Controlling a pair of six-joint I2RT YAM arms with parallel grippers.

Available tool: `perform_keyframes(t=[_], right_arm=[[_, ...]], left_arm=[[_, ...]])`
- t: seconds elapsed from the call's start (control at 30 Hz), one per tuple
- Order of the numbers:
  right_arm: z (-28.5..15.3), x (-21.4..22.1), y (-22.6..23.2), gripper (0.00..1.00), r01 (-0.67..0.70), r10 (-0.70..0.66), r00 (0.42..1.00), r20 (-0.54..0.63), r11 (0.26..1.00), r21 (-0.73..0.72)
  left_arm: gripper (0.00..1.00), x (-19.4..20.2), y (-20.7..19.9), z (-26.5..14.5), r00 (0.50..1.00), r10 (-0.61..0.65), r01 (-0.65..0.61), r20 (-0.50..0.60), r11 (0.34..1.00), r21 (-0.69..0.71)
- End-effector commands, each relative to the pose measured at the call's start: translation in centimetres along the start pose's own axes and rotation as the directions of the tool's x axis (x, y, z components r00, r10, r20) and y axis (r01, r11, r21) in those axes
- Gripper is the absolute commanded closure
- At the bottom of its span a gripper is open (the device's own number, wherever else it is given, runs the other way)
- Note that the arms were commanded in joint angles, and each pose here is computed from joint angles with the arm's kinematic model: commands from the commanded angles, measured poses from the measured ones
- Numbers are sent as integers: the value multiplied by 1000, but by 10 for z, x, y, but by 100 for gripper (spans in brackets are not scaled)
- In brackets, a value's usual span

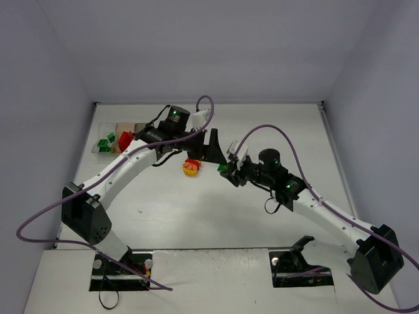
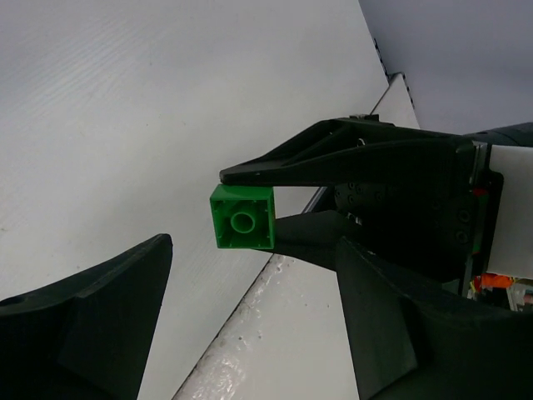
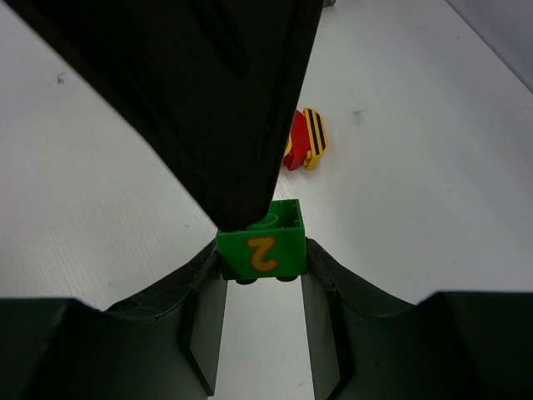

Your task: Sort the legos into containers by color

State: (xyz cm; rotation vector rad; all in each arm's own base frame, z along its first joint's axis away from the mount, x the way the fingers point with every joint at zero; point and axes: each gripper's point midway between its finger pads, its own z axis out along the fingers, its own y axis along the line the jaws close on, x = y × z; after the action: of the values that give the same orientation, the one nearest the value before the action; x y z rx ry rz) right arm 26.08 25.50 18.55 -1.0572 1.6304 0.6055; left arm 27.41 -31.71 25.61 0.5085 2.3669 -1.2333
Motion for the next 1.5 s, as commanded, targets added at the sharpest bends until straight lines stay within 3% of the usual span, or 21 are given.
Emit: perform_keyframes(t=[0.0, 0.23, 0.43, 0.5, 0.53, 0.63, 0.67, 0.77, 0.8, 0.9, 1.0, 1.1, 1.2, 1.33, 1.47], right_arm=[[-6, -48, -6, 94, 53, -54, 990, 130, 999, 11], [-6, -46, -6, 94, 45, -46, 991, 127, 999, 11], [-5, -48, -5, 94, 45, -45, 990, 133, 999, 5], [-5, -47, -5, 94, 44, -44, 990, 131, 999, 4], [-5, -47, -5, 94, 44, -44, 991, 130, 999, 4], [-4, -45, -4, 91, 38, -38, 991, 127, 999, 4], [-3, -43, -4, 88, 33, -33, 992, 122, 999, 5], [-2, -39, -7, 57, 15, -17, 994, 109, 1000, 22], [-1, -37, -8, 36, 3, -5, 995, 102, 1000, 27], [0, -34, -12, 17, -17, 13, 996, 91, 999, 46], [2, -28, -16, 13, -53, 48, 997, 67, 996, 71], [4, -24, -19, 10, -91, 86, 995, 56, 992, 89], [5, -20, -22, 0, -177, 172, 984, 51, 977, 115], [6, -18, -24, 0, -296, 291, 955, 54, 947, 123], [5, -11, -26, 0, -300, 298, 954, 39, 945, 131]], left_arm=[[27, -12, -23, 0, 993, 115, -118, 38, 990, 80], [28, 1, -12, 16, 990, 141, -140, -20, 989, 49], [39, 3, -4, 27, 991, 127, -125, -34, 991, 53], [48, 2, -6, 30, 993, 115, -112, -31, 991, 71], [66, 1, -6, 32, 993, 113, -111, -27, 991, 72], [93, 2, -5, 33, 994, 104, -102, -26, 992, 71], [95, 1, -3, 32, 995, 100, -98, -21, 993, 62], [100, -3, 4, 26, 995, 104, -104, -3, 994, 21], [100, -5, 10, 22, 995, 98, -98, 3, 995, 2], [100, -14, 46, -2, 998, 59, -55, 29, 993, -104], [100, -36, 97, -47, 993, 25, 5, 114, 967, -254], [100, -48, 165, -114, 977, -40, 140, 208, 858, -494], [100, -58, 231, -189, 931, -69, 312, 358, 658, -685], [100, -65, 293, -253, 867, -69, 463, 494, 479, -746], [100, -73, 340, -291, 826, -67, 540, 560, 381, -751]])
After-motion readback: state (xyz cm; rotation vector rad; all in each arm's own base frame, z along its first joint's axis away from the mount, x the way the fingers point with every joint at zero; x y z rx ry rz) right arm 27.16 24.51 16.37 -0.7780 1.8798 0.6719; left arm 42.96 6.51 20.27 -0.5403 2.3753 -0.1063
